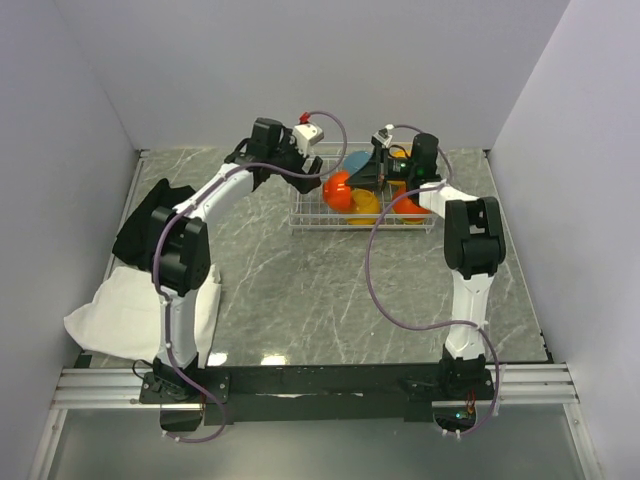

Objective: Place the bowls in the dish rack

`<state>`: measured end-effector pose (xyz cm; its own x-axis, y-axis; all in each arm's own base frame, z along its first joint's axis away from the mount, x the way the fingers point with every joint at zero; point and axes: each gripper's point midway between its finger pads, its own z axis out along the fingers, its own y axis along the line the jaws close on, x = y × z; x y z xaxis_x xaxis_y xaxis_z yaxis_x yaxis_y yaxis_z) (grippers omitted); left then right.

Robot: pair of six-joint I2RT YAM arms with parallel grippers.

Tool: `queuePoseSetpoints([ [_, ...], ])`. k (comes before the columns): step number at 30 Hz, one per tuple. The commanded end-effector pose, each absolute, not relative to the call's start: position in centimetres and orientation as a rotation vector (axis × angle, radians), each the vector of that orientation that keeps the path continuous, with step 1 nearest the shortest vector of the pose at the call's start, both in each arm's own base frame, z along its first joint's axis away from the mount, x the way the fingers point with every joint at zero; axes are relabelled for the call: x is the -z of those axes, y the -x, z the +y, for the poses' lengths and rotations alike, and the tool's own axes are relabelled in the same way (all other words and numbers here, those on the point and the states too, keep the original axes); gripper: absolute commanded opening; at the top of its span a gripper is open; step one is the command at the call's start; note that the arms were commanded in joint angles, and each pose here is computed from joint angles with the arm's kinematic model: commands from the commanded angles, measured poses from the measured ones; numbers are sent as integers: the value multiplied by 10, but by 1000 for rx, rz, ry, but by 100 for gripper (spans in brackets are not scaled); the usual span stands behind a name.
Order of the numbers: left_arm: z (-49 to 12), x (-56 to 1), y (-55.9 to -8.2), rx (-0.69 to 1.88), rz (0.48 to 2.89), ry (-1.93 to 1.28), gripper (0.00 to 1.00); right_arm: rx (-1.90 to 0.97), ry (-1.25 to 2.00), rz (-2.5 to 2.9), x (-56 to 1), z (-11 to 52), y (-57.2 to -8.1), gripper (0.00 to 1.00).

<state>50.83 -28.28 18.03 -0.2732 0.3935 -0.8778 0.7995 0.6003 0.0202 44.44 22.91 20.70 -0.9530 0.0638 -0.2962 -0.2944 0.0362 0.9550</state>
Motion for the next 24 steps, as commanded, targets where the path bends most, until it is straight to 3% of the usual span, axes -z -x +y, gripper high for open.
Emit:
queuePoseSetpoints([
  [1, -293, -202, -517, 491, 1805, -996, 92, -1986, 330, 2003, -215, 231, -445, 0],
  [24, -323, -181, -504, 596, 1811, -1074, 88, -1895, 283, 2044, -197, 220, -454, 0],
])
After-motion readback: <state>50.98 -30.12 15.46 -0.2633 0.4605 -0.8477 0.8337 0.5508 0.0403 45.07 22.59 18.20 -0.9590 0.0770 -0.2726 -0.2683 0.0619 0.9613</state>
